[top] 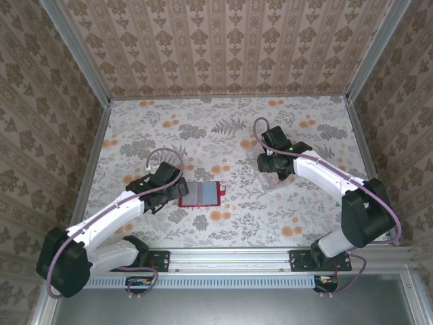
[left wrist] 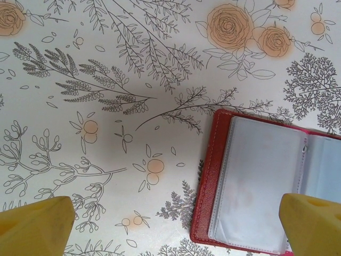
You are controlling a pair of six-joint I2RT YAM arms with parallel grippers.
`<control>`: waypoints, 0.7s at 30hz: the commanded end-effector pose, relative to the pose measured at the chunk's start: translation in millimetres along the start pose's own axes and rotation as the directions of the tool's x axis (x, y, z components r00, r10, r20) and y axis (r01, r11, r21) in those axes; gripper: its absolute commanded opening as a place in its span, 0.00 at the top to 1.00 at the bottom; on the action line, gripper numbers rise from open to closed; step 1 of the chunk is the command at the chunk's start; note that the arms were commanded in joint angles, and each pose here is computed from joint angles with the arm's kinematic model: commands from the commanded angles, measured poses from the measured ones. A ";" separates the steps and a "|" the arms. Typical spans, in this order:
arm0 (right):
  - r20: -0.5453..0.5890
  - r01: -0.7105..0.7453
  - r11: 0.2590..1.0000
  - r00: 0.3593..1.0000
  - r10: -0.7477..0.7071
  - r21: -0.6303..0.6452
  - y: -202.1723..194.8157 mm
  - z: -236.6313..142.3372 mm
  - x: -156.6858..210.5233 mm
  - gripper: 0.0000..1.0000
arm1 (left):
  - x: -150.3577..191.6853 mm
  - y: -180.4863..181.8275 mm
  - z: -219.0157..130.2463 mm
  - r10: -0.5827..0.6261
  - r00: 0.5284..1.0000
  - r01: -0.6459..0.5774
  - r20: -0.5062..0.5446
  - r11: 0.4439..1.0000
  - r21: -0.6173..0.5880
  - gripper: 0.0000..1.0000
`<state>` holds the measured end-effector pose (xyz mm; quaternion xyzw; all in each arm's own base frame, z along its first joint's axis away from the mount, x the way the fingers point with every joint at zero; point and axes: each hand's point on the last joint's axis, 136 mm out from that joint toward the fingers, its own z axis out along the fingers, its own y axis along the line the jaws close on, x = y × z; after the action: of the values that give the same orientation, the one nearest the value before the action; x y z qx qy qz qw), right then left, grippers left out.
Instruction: Put the credit cards into the card holder
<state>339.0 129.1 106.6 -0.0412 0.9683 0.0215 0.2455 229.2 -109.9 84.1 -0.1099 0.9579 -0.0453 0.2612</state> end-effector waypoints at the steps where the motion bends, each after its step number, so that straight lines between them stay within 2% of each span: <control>1: -0.032 0.053 0.993 0.998 -0.050 0.107 -23.1 4.2 9.8 0.53 | -3.3 -1.9 -4.0 0.010 1.000 -0.010 -0.003 1.000 0.006 0.00; 5: -0.046 0.059 0.991 0.998 -0.054 0.121 -28.1 9.3 13.7 0.54 | -3.4 -1.8 -3.9 0.010 1.000 -0.010 -0.002 1.000 0.006 0.00; 21: -0.088 0.047 0.998 0.995 -0.043 0.048 -14.0 18.4 26.6 0.60 | -3.8 -3.1 -2.3 0.005 1.000 -0.005 0.000 1.000 0.009 0.00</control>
<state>341.0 114.4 98.4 -0.0518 0.9682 -0.0137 0.2442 229.1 -110.5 84.0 -0.1096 0.9581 -0.0469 0.2604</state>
